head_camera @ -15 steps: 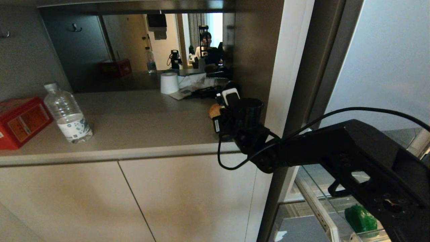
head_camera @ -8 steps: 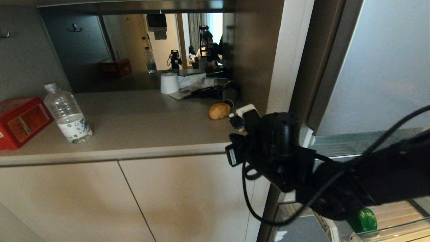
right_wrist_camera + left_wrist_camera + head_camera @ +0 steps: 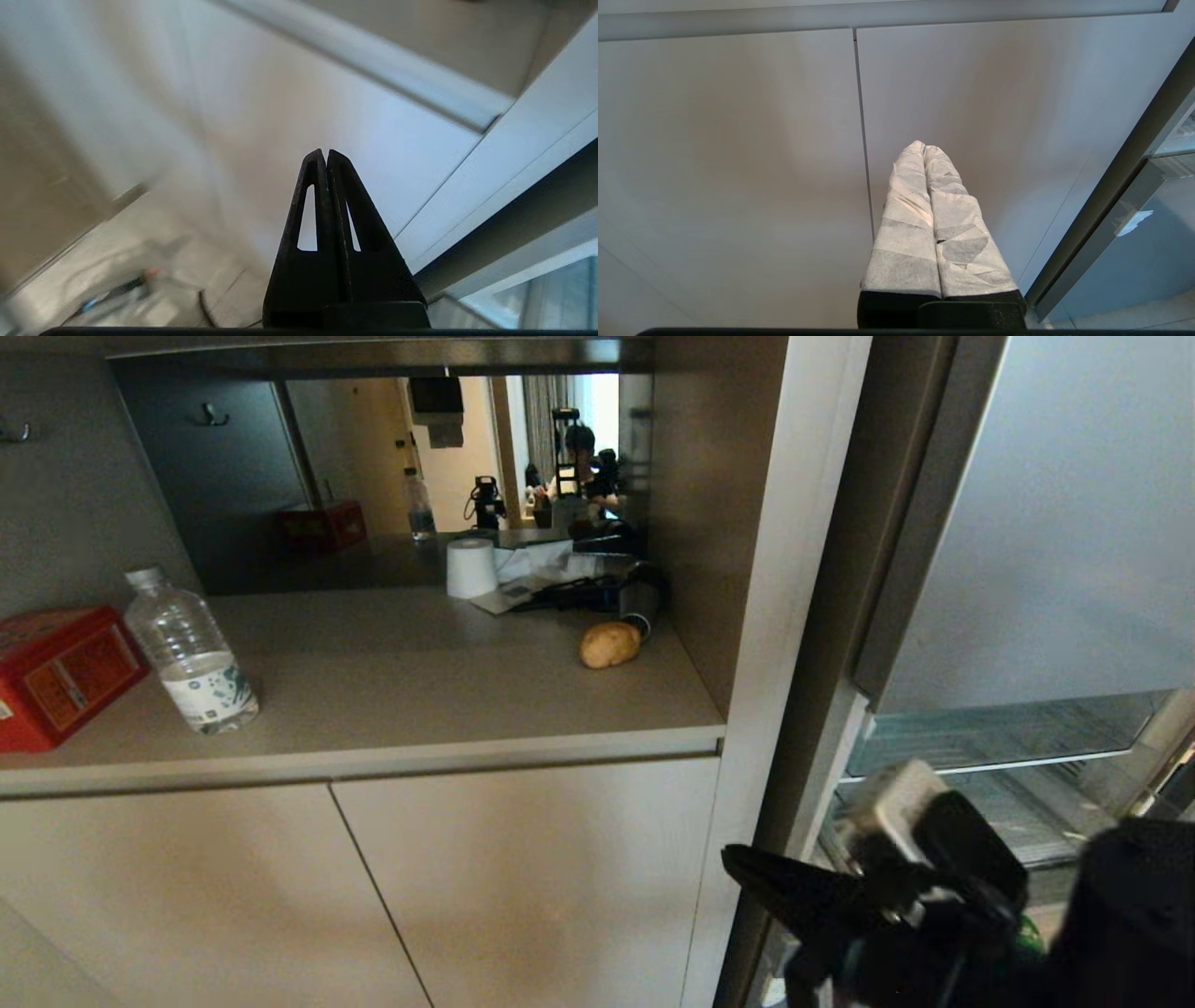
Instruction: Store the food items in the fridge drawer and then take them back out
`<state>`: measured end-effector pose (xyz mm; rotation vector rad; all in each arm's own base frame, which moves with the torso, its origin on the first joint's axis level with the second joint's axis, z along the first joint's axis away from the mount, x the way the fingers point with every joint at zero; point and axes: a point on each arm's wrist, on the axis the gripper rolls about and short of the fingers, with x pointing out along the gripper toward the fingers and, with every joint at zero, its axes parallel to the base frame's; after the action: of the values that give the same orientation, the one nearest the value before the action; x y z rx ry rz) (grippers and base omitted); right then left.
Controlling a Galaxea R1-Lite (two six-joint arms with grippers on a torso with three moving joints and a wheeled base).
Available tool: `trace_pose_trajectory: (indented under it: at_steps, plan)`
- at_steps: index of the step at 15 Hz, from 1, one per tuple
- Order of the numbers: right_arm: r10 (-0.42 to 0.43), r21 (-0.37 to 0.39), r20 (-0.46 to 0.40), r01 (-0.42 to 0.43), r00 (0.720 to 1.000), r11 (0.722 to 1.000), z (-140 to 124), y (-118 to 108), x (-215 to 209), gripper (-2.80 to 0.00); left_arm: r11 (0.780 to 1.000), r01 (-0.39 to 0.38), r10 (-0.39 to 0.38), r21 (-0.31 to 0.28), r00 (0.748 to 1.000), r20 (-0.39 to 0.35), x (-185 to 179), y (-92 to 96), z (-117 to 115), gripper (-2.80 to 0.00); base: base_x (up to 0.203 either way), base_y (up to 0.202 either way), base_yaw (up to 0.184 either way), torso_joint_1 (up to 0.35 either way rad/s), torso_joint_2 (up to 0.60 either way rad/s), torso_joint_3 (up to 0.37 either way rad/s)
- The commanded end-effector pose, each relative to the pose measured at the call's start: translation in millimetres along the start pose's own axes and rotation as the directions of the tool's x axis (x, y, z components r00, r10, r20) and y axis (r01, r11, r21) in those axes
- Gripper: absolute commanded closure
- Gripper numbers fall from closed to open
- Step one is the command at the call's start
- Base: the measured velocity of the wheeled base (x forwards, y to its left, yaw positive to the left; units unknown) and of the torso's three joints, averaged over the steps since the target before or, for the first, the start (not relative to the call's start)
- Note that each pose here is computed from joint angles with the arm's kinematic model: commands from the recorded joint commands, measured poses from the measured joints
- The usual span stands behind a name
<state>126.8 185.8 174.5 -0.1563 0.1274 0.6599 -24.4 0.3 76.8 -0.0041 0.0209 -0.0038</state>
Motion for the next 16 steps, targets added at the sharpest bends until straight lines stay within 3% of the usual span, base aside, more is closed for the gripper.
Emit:
trace_pose_trajectory:
  at_steps: [1,7,13,16]
  plan:
    - [0.038,0.009,0.048,-0.039,0.998,0.999,-0.4,-2.9,-32.3,0.0,1.0,-0.001,0.001,0.0,1.0,-0.002,0.1,0.0,0.0,0.0,0.0,0.0,0.0,0.0,0.0,0.0]
    - [0.058,-0.005,0.024,-0.057,0.998,0.998,-21.0,-17.0,-75.4,0.0,1.0,-0.001,0.001,0.0,1.0,-0.002,0.2,0.0,-0.3,0.0,0.0,0.0,0.0,0.0,0.0,0.0]
    - [0.056,-0.068,-0.068,-0.061,0.996,0.996,-28.3,-16.2,-74.0,0.0,1.0,-0.001,0.001,0.0,1.0,-0.002,0.2,0.0,-0.3,0.0,0.0,0.0,0.0,0.0,0.0,0.0]
    - [0.052,-0.041,-0.079,-0.055,0.996,0.998,-30.9,-16.4,-74.5,0.0,1.0,-0.001,0.001,0.0,1.0,-0.002,0.2,0.0,-0.3,0.0,0.0,0.0,0.0,0.0,0.0,0.0]
